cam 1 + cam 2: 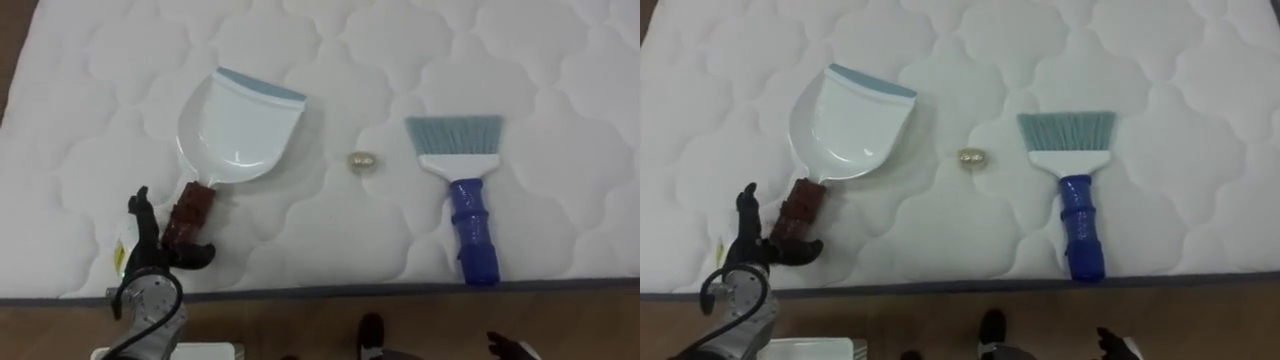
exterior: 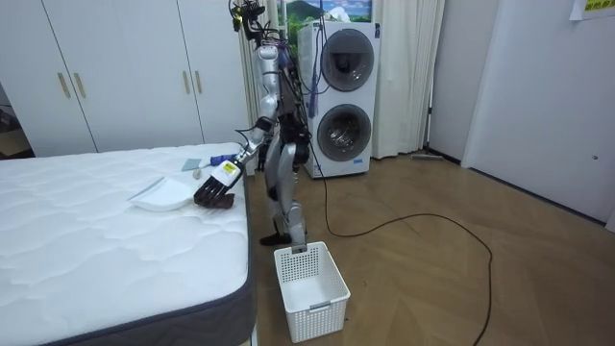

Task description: Clean bed

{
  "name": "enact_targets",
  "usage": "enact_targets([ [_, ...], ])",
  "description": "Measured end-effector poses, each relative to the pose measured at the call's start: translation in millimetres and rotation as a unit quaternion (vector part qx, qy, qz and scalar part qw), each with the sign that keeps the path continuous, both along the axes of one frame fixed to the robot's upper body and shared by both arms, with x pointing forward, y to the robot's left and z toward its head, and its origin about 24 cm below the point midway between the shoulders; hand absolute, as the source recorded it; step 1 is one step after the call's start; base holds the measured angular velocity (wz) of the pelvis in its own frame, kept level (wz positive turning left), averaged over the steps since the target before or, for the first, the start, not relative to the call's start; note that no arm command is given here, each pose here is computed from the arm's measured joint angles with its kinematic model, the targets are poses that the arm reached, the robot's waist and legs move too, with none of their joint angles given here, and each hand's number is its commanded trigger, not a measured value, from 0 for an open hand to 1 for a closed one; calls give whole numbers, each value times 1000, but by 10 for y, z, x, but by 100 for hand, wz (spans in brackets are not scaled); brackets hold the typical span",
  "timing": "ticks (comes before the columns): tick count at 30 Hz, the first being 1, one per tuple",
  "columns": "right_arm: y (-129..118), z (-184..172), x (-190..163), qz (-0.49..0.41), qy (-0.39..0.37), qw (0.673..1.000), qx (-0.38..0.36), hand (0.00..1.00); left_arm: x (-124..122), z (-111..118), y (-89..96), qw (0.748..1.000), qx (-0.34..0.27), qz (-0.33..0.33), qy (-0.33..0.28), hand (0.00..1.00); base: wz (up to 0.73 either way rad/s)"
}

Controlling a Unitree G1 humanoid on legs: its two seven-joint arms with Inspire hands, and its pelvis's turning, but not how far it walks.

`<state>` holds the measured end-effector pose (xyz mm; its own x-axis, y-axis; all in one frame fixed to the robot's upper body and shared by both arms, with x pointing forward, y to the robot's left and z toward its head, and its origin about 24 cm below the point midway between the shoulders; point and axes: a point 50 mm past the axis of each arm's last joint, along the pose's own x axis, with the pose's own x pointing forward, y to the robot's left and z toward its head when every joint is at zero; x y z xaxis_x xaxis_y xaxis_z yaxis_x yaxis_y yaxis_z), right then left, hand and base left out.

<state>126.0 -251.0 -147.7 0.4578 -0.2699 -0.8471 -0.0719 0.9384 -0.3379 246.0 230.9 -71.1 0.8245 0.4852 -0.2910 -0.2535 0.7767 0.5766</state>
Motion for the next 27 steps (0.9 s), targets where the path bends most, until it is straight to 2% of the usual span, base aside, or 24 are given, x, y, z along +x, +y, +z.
enact_targets([
  [11,9,6,18,-4,-8,1000,11,0,120,149,73,999,17,12,-45,0,2],
  [21,31,26,76,9,-20,1000,10,0,103,102,80,1000,11,1,-24,0,1],
  [27,51,50,149,13,-32,999,13,0,209,165,87,1000,10,-15,-20,0,1],
])
